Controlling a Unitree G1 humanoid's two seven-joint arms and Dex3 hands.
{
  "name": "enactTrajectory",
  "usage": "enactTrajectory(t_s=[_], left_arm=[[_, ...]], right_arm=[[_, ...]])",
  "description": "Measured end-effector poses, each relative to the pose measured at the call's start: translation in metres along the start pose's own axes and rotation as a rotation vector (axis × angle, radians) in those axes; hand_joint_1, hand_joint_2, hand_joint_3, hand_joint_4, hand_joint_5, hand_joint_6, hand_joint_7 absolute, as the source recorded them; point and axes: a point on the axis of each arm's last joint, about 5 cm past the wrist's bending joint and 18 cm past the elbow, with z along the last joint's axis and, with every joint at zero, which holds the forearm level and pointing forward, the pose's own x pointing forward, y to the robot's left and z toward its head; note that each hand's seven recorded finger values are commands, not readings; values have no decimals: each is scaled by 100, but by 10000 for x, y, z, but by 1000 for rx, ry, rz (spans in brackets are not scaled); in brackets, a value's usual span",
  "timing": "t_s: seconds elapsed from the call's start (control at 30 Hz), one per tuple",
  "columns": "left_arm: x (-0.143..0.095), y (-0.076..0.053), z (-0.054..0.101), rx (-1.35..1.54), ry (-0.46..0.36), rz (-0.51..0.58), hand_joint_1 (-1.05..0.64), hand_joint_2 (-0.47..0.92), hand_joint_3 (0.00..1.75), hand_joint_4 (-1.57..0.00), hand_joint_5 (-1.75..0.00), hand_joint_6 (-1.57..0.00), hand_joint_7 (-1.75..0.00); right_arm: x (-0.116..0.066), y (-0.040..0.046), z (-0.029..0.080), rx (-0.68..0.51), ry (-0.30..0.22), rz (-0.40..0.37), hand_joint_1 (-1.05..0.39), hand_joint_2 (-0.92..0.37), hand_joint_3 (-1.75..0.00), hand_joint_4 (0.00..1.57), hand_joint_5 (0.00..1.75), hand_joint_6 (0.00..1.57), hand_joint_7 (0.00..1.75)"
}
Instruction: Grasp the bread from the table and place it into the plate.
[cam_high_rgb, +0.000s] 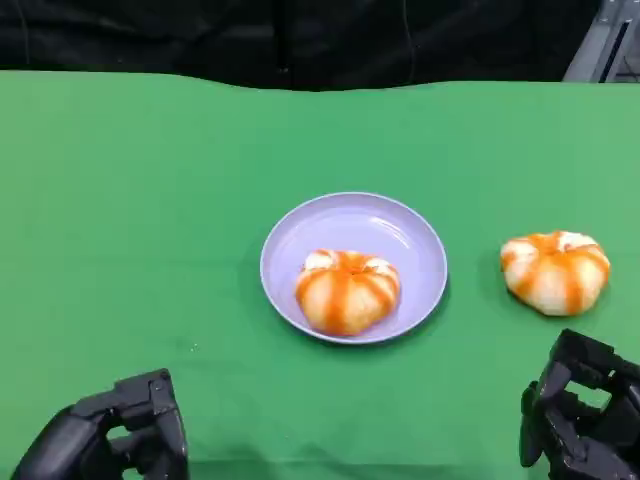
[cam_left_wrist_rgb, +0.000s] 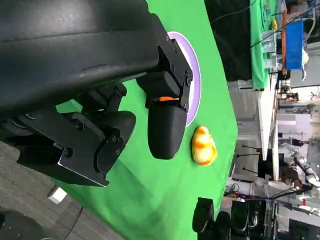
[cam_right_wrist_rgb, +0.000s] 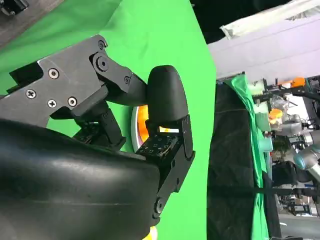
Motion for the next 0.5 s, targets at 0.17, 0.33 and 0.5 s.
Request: enactTrajectory(t_s=[0.17,0.33,0.5], left_arm=[[7,1,4,8,1,-2,17,60,134,-81,-175,-68,-175],[6,-1,5,20,6,2,17,60,133,-81,-175,-68,-175],[6,-2,5,28,9,5,17,60,133,-80,-175,-67,-174]], right_arm=[[6,15,-4,2,-3,2,-18,-64,-102,87,175,77,158],[7,27,11,2,-7,4,-18,-64,-102,87,175,78,157],[7,33,25,1,-11,4,-19,-64,-102,88,175,78,157]])
